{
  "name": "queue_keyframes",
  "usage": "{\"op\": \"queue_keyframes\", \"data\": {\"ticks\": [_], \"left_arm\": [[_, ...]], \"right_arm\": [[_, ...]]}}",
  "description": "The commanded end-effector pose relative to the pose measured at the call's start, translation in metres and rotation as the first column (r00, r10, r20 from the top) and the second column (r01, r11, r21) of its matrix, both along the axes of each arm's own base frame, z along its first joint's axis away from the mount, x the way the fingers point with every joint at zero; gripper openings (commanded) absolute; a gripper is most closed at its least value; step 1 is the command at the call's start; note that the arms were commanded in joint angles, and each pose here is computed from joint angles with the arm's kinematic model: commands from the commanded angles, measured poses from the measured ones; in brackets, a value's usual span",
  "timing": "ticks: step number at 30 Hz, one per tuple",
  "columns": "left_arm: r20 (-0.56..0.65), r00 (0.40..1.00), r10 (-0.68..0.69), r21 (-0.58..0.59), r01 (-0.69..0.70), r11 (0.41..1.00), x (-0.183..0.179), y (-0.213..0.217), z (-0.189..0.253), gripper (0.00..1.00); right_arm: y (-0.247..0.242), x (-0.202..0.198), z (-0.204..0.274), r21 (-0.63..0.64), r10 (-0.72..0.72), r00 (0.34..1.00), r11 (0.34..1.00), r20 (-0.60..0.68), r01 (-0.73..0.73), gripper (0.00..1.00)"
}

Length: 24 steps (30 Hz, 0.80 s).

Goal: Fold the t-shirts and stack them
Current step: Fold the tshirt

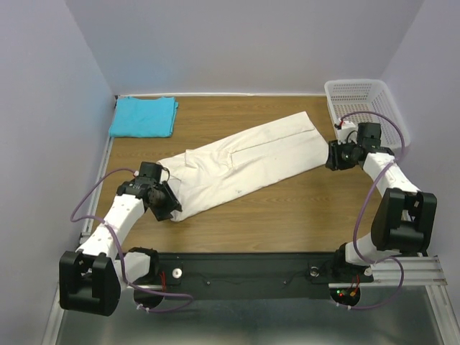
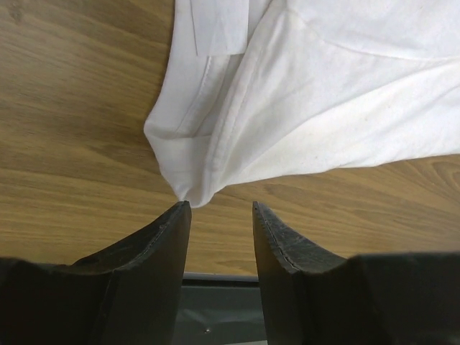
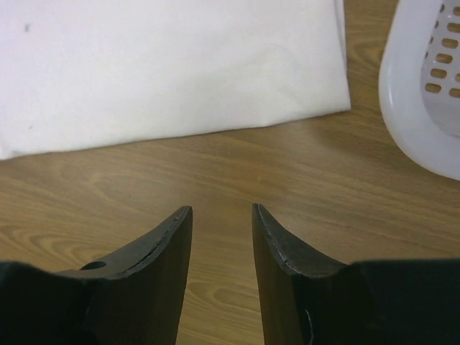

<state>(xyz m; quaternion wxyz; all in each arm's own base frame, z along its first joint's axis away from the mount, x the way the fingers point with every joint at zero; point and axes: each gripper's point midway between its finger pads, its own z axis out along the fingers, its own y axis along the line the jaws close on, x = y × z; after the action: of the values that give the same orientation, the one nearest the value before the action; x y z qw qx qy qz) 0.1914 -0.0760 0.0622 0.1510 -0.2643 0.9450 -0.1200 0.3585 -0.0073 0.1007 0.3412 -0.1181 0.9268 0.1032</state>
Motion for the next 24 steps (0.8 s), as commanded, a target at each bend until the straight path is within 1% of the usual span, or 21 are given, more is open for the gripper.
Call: {"op": "queue_keyframes", "data": {"ticks": [1, 3, 7, 8, 12, 19, 20, 21, 22, 24], "left_arm": [[-0.038, 0.999, -0.002, -0.037, 0.001, 0.999, -0.010, -0.007, -0.007, 0.52], [-0.056, 0.998, 0.003, -0.038, -0.005, 0.999, -0.011, -0.007, -0.012, 0.51], [-0.058, 0.998, 0.012, -0.028, -0.013, 1.000, -0.008, -0.006, -0.018, 0.52], [-0.061, 0.998, 0.021, -0.010, -0.022, 1.000, -0.008, -0.003, -0.021, 0.52], [-0.089, 0.995, 0.034, -0.005, -0.035, 0.999, -0.007, -0.002, -0.030, 0.52], [-0.123, 0.991, 0.051, 0.021, -0.049, 0.999, -0.011, 0.001, -0.033, 0.50], [-0.123, 0.991, 0.058, 0.024, -0.055, 0.998, -0.010, 0.002, -0.032, 0.44], [-0.118, 0.991, 0.058, 0.025, -0.056, 0.998, -0.009, 0.002, -0.031, 0.40], [-0.117, 0.991, 0.059, 0.030, -0.056, 0.998, -0.009, 0.003, -0.030, 0.29], [-0.112, 0.992, 0.061, 0.032, -0.058, 0.998, -0.007, 0.003, -0.028, 0.22]], "right_arm": [[-0.015, 0.022, -0.003, 0.007, -0.145, 0.988, 0.989, 0.055, 0.145, 0.45], [-0.016, 0.023, -0.007, 0.011, -0.158, 0.986, 0.987, 0.051, 0.158, 0.47], [-0.016, 0.025, -0.009, 0.012, -0.159, 0.985, 0.987, 0.064, 0.159, 0.48], [-0.016, 0.024, -0.008, 0.015, -0.158, 0.985, 0.987, 0.067, 0.157, 0.48], [-0.013, 0.022, -0.009, 0.029, -0.154, 0.986, 0.988, 0.063, 0.152, 0.48], [-0.012, 0.024, -0.007, 0.034, -0.149, 0.986, 0.989, 0.071, 0.147, 0.48], [-0.011, 0.024, -0.007, 0.038, -0.148, 0.986, 0.989, 0.071, 0.146, 0.48], [-0.010, 0.024, -0.007, 0.043, -0.146, 0.987, 0.989, 0.069, 0.143, 0.48], [-0.010, 0.024, -0.006, 0.044, -0.145, 0.987, 0.989, 0.072, 0.142, 0.48], [-0.009, 0.024, -0.004, 0.047, -0.146, 0.987, 0.989, 0.074, 0.143, 0.48]]}}
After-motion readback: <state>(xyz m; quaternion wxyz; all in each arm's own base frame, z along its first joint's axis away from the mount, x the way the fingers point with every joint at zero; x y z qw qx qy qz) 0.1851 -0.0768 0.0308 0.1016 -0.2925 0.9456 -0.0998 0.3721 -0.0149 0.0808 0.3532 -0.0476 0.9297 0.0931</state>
